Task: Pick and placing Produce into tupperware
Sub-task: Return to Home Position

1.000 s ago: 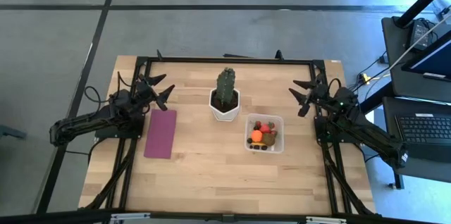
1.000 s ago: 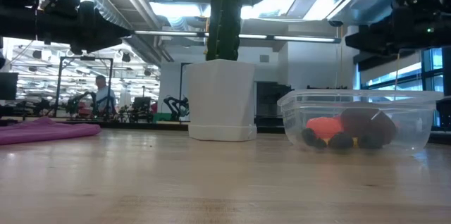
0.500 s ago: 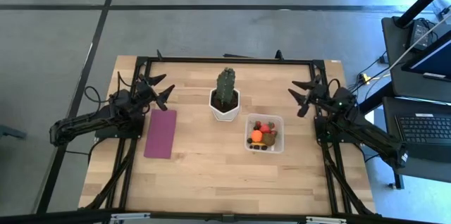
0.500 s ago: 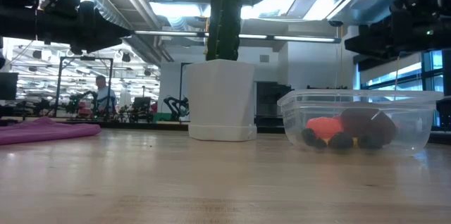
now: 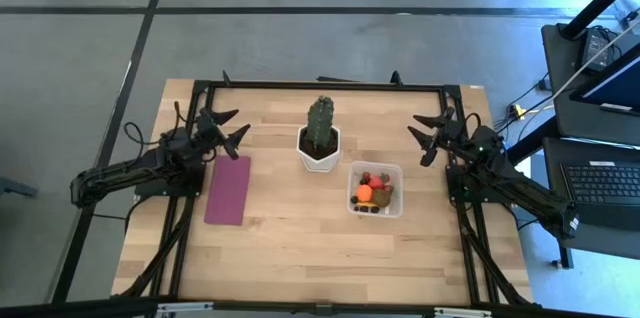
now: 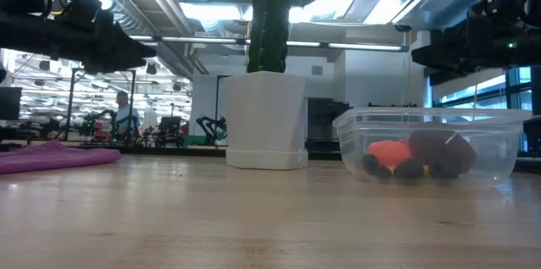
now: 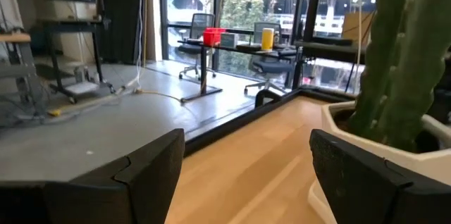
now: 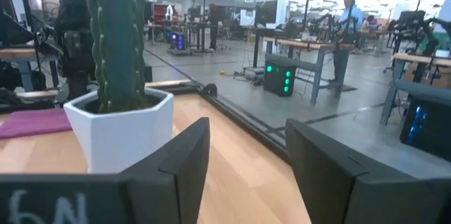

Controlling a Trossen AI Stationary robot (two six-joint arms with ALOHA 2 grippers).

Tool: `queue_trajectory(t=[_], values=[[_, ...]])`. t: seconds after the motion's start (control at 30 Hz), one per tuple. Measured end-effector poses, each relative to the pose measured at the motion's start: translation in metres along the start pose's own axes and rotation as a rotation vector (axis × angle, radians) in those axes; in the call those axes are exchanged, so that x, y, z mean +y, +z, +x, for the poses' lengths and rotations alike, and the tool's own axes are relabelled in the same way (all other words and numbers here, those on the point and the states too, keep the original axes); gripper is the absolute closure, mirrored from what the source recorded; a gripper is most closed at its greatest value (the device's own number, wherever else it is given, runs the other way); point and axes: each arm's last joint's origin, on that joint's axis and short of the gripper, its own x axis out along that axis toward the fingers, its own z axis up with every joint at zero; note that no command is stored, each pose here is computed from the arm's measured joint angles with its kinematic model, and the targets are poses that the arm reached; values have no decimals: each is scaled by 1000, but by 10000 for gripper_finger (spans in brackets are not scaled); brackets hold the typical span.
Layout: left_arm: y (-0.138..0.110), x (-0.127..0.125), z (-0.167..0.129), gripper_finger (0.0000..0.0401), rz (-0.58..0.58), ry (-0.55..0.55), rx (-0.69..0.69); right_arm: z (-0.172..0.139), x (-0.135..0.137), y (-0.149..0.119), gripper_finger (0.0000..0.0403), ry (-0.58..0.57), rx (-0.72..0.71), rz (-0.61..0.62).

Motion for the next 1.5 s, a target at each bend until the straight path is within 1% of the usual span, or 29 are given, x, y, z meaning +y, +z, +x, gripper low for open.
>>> queue_trajectory(t=[0.1,0.23,0.7,0.87,1.5], values=[[0,0,0,103,-39,-2,0,0,0,-4,215,1,40,-1],[0,0,0,103,-42,-2,0,0,0,-6,215,-4,69,-4],[0,0,0,103,-44,-1,-1,0,0,-6,215,-8,70,40],[0,0,0,103,-44,-1,-2,0,0,-6,215,-10,70,93],[0,0,0,103,-44,-1,-2,0,0,-6,215,-9,70,87]])
